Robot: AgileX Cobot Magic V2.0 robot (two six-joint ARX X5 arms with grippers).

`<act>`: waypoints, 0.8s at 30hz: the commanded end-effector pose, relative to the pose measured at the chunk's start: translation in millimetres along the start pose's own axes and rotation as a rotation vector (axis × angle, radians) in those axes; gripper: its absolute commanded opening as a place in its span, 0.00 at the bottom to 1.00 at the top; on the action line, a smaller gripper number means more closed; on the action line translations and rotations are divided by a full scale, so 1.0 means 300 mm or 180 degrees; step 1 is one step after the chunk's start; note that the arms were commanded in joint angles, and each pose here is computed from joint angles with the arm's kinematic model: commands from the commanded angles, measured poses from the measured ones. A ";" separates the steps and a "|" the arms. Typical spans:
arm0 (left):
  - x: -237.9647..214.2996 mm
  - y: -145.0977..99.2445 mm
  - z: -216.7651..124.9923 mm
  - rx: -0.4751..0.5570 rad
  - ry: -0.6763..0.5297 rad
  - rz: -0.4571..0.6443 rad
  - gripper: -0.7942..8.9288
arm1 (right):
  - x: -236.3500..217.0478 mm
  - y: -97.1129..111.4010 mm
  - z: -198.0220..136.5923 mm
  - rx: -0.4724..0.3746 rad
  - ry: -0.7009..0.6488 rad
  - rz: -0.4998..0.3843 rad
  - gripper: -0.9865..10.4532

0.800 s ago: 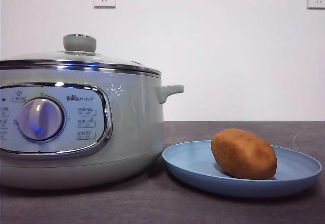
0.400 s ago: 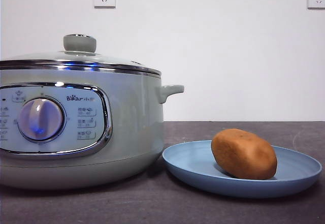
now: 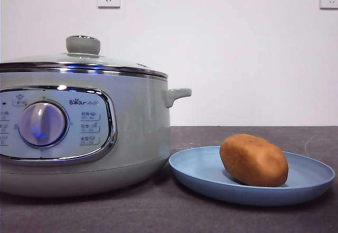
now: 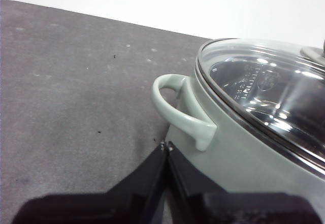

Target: Take the potato out from the steamer,put the potato on the plate,close the lid

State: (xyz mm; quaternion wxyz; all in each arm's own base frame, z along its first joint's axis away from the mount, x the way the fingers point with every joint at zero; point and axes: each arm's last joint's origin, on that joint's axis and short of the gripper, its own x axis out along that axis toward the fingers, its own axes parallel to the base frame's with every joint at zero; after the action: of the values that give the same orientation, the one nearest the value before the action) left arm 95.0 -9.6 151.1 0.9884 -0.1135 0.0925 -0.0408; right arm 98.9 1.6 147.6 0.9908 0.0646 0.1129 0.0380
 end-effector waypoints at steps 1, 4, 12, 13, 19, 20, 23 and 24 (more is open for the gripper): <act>0.004 0.005 -0.013 0.0002 0.0025 0.0022 0.08 | -0.002 -0.001 -0.010 0.0054 -0.0017 -0.0005 0.09; 0.004 0.005 -0.013 0.0002 0.0025 0.0022 0.08 | -0.010 0.001 -0.001 0.0042 -0.0141 0.0014 0.09; 0.004 0.005 -0.013 0.0002 0.0025 0.0022 0.08 | -0.010 0.001 0.001 0.0037 -0.0164 0.0012 0.09; 0.004 0.005 -0.013 0.0002 0.0025 0.0022 0.08 | -0.010 0.001 0.001 0.0037 -0.0164 0.0012 0.09; 0.004 0.005 -0.013 0.0002 0.0025 0.0022 0.08 | -0.010 0.001 0.001 0.0037 -0.0164 0.0012 0.09; 0.004 0.005 -0.013 0.0002 0.0025 0.0022 0.08 | -0.010 0.001 0.001 0.0037 -0.0164 0.0012 0.09; 0.004 0.005 -0.013 0.0002 0.0025 0.0022 0.08 | -0.010 0.001 0.001 0.0037 -0.0164 0.0012 0.09; 0.004 0.005 -0.013 0.0002 0.0025 0.0022 0.08 | -0.010 0.001 0.001 0.0037 -0.0164 0.0012 0.09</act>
State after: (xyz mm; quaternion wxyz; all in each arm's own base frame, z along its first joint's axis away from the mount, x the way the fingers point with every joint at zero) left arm 95.0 -9.6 151.1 0.9884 -0.1135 0.0925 -0.0408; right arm 95.7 1.7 153.0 0.9939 0.0662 0.0786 0.0397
